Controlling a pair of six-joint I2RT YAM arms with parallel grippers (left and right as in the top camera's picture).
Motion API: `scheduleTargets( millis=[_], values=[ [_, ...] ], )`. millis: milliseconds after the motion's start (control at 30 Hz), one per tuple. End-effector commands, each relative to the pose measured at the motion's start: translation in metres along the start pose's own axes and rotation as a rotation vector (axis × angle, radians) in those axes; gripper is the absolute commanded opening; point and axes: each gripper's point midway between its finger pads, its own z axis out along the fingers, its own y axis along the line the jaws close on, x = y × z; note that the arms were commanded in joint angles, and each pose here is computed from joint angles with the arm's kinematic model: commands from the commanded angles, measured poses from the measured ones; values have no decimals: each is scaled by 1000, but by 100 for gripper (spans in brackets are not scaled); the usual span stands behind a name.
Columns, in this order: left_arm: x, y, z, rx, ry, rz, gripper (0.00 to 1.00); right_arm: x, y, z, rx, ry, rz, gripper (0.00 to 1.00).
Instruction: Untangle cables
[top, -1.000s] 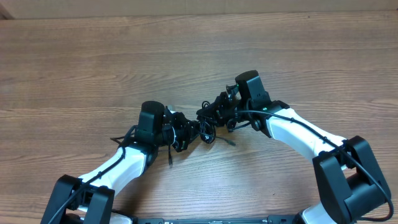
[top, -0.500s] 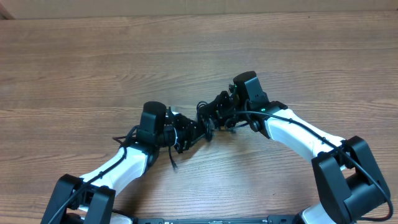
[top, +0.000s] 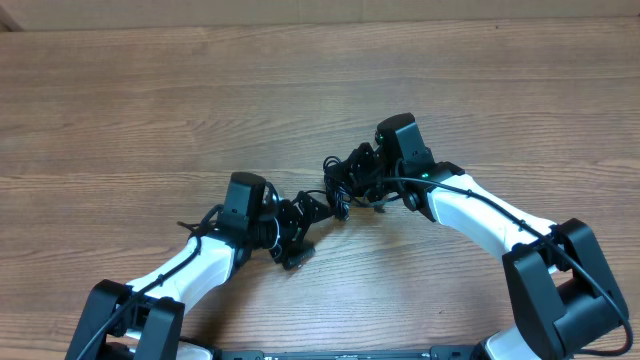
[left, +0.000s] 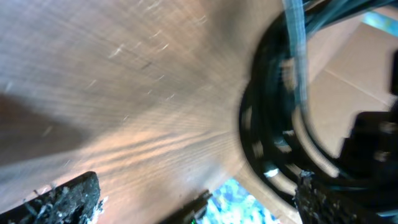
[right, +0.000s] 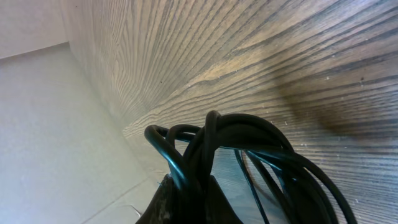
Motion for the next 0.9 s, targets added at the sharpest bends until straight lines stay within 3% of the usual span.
scheduleTargets(
  millis=[0,167,400,567,733,867],
  values=[
    [12,3,-2,-16,65,-241,100,-1,7,-1,-13,-20,-16,4],
    [10,0,-1,-13,58,-529,100,0,7,-1,-12,-14,34,4],
    [-8,-5,1,19,-55,-690,100,8,7,-1,-14,28,77,4],
    [-9,-17,7,63,-85,-710,99,9,5,0,-6,35,124,4],
    [-15,-41,10,152,-120,-622,84,11,5,0,-6,42,142,4],
    [-13,-42,11,153,-118,-614,62,12,5,0,-3,47,177,4]
  ],
)
